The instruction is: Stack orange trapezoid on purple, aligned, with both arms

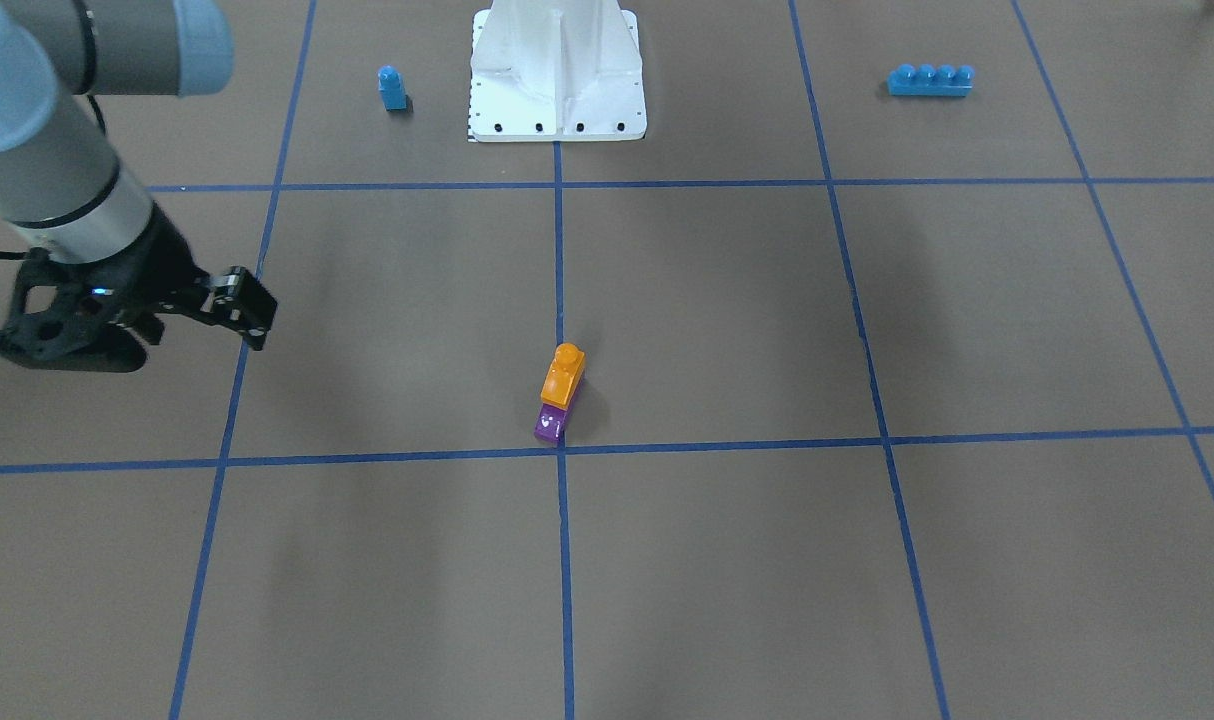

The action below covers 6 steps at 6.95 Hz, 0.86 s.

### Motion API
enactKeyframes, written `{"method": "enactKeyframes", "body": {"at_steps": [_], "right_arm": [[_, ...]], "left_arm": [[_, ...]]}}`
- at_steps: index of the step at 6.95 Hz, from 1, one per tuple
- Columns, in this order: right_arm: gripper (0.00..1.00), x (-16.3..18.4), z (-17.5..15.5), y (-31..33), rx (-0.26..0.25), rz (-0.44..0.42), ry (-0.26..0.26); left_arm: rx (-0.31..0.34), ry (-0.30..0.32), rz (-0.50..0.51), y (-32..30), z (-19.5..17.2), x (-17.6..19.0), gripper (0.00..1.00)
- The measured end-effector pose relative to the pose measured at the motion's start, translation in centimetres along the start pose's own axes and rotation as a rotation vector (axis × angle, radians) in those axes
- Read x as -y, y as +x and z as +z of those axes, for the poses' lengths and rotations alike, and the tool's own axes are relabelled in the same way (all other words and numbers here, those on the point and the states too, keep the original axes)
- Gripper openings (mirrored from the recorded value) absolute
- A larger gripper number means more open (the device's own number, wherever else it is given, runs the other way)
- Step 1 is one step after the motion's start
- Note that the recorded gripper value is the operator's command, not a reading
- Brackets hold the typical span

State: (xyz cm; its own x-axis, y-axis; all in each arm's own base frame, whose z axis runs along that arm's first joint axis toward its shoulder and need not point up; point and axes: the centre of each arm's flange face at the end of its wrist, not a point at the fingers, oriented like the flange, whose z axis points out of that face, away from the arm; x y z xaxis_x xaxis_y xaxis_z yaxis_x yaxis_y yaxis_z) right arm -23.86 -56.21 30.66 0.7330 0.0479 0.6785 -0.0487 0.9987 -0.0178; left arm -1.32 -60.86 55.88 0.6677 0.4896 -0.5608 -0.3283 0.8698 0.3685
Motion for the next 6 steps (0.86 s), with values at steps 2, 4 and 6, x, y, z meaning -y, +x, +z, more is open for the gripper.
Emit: {"method": "enactKeyframes", "body": {"at_steps": [2,4,6], "right_arm": [[1.00,0.9,-0.2,15.5,0.007,-0.129,-0.048],[1.00,-0.6,0.4,25.0,0.016,-0.179,-0.063],[1.00,-3.5,2.8,36.0,0.015,-0.153,-0.030]], "left_arm": [[-0.004,0.007,-0.051,-2.7,0.9,-5.0,1.00],[-0.003,-0.002,-0.085,-4.0,2.9,-9.6,1.00],[-0.001,-0.001,-0.090,-4.1,3.3,-10.5,1.00]]}}
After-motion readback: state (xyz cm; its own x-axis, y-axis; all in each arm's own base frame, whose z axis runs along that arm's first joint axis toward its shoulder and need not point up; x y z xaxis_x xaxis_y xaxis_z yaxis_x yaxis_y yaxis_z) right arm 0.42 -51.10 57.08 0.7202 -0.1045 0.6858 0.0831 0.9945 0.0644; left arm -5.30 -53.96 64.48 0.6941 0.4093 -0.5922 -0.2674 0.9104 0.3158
